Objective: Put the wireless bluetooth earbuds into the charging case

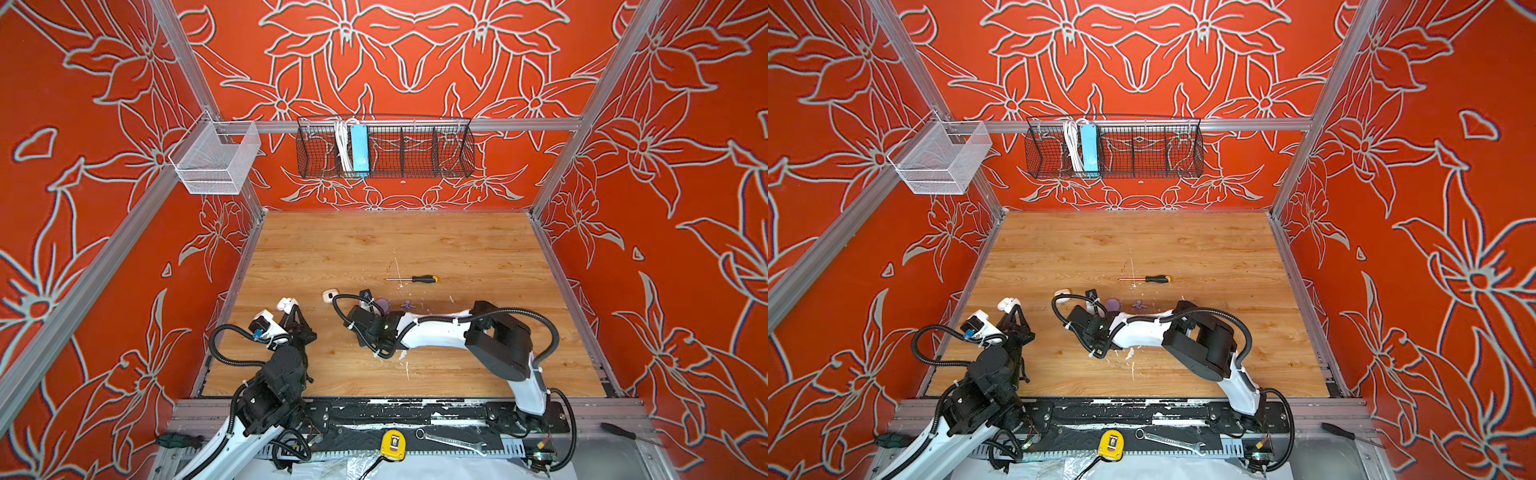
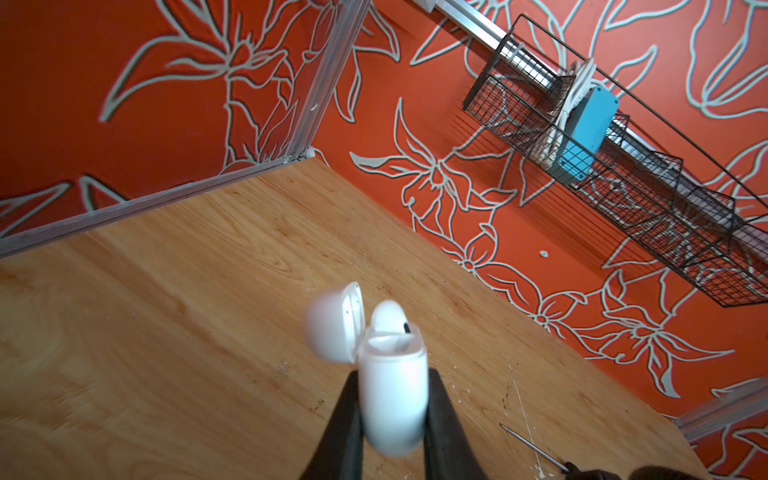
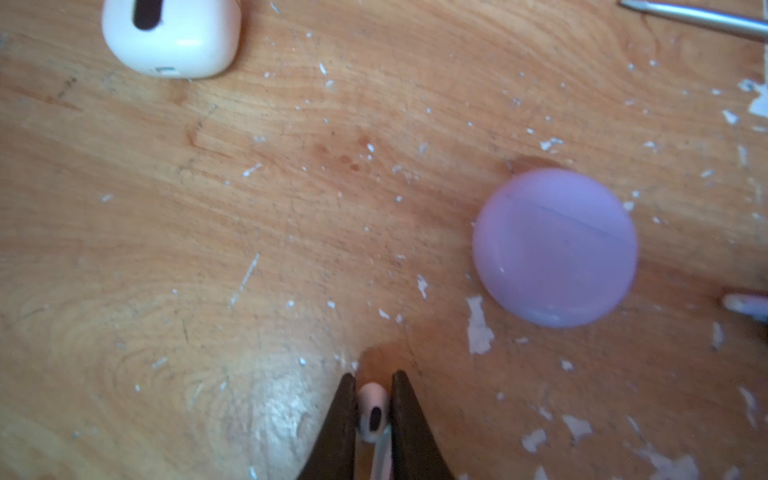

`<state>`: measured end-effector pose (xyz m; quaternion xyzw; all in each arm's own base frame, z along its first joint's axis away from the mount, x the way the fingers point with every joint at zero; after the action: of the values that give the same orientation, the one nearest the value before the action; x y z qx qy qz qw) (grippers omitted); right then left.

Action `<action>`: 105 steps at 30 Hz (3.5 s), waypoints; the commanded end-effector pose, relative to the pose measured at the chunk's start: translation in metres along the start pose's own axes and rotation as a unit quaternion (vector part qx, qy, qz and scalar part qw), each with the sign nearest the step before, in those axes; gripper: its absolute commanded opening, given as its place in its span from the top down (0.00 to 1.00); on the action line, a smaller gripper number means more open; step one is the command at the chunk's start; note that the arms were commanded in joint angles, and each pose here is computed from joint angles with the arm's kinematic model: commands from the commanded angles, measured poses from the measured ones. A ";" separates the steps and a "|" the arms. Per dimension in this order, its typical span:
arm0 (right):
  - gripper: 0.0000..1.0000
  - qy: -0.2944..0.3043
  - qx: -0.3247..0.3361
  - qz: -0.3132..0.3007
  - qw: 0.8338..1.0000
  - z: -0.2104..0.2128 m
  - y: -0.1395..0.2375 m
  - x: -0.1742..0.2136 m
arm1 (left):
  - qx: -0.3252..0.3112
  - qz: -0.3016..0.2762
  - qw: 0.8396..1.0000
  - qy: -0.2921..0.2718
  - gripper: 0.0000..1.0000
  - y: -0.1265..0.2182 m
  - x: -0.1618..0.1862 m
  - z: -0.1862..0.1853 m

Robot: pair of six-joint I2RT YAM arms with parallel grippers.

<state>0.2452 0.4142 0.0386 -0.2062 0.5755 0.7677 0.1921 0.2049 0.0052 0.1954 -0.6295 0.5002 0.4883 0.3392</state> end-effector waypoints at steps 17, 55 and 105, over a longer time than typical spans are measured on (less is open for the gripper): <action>0.88 -0.053 -0.067 -0.242 0.967 -0.021 0.181 -0.084 | 0.372 -0.098 0.913 -0.135 1.00 0.039 -0.006 -0.124; 0.90 -0.074 -0.353 -0.395 0.845 0.096 0.300 -0.091 | 0.460 -0.180 0.849 -0.187 1.00 0.071 -0.002 -0.141; 0.96 -0.046 -0.323 -0.403 0.855 0.093 0.238 -0.066 | 0.429 -0.168 0.872 -0.168 1.00 0.062 -0.007 -0.133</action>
<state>0.1680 0.4395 0.3080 -0.4210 0.1239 0.7879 0.4320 0.1785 -0.1353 0.2540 -0.3904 0.4855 0.2546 0.7396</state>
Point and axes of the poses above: each gripper's point midway between its finger pads, its own y axis back along the fingers, its own z axis along the line the jaws close on, x = y × z, the point moved 1 cm from there along y, back along the fingers, and after that the axes turned 15 degrees about -y, right-handed, at the moved point
